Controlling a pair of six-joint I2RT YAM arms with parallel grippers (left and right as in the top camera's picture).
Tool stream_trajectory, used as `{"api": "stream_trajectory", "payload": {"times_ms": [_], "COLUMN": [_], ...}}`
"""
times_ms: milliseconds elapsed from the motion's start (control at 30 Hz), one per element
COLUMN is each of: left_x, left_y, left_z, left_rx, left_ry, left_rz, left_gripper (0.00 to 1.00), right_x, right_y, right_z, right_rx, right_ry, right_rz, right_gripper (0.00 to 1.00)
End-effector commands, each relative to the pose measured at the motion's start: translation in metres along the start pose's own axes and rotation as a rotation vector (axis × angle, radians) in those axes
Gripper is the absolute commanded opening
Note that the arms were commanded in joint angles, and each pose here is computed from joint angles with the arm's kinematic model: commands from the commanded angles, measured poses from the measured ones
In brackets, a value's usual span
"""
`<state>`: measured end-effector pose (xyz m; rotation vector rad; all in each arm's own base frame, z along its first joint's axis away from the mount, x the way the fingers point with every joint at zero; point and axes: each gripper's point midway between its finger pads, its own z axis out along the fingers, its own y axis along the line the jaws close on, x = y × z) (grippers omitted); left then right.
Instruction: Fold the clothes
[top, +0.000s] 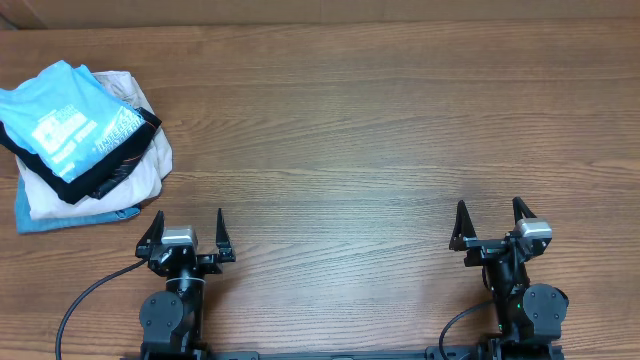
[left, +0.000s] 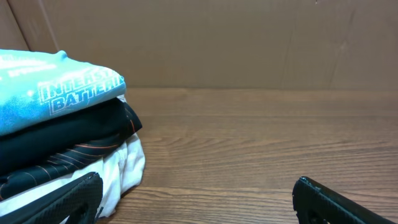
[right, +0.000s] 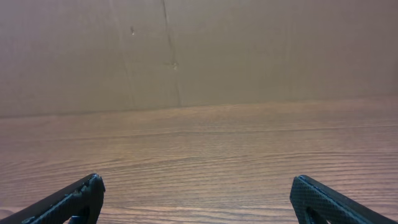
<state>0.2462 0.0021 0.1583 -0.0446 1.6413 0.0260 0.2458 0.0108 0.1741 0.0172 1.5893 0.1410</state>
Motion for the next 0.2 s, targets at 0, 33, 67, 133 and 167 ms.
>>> {"api": "stream_trajectory", "payload": {"times_ms": [0, 33, 67, 133, 167], "left_x": [-0.0007, -0.0007, -0.0007, -0.0007, -0.0007], "left_y": [-0.0017, -0.0017, -0.0017, -0.0017, -0.0017], "left_z": [-0.0003, -0.0003, -0.0003, -0.0003, -0.0003], "left_rx": [0.009, 0.009, 0.009, 0.009, 0.009], "left_ry": [-0.007, -0.007, -0.007, -0.007, -0.007], "left_rz": [0.015, 0.015, 0.015, 0.015, 0.015], "left_gripper": [1.00, 1.00, 1.00, 1.00, 1.00], "right_x": [0.0022, 0.0022, 0.0022, 0.0022, 0.0022], "right_y": [-0.0007, -0.0006, -0.0006, -0.0006, -0.0007], "right_z": [0.0001, 0.0001, 0.0001, 0.0001, 0.0001], "right_rx": [0.001, 0.001, 0.001, 0.001, 0.001], "right_ry": [-0.002, -0.002, -0.002, -0.002, -0.002], "right_rz": [-0.004, -0.003, -0.003, -0.003, -0.003], "right_gripper": [1.00, 1.00, 1.00, 1.00, 1.00]}}
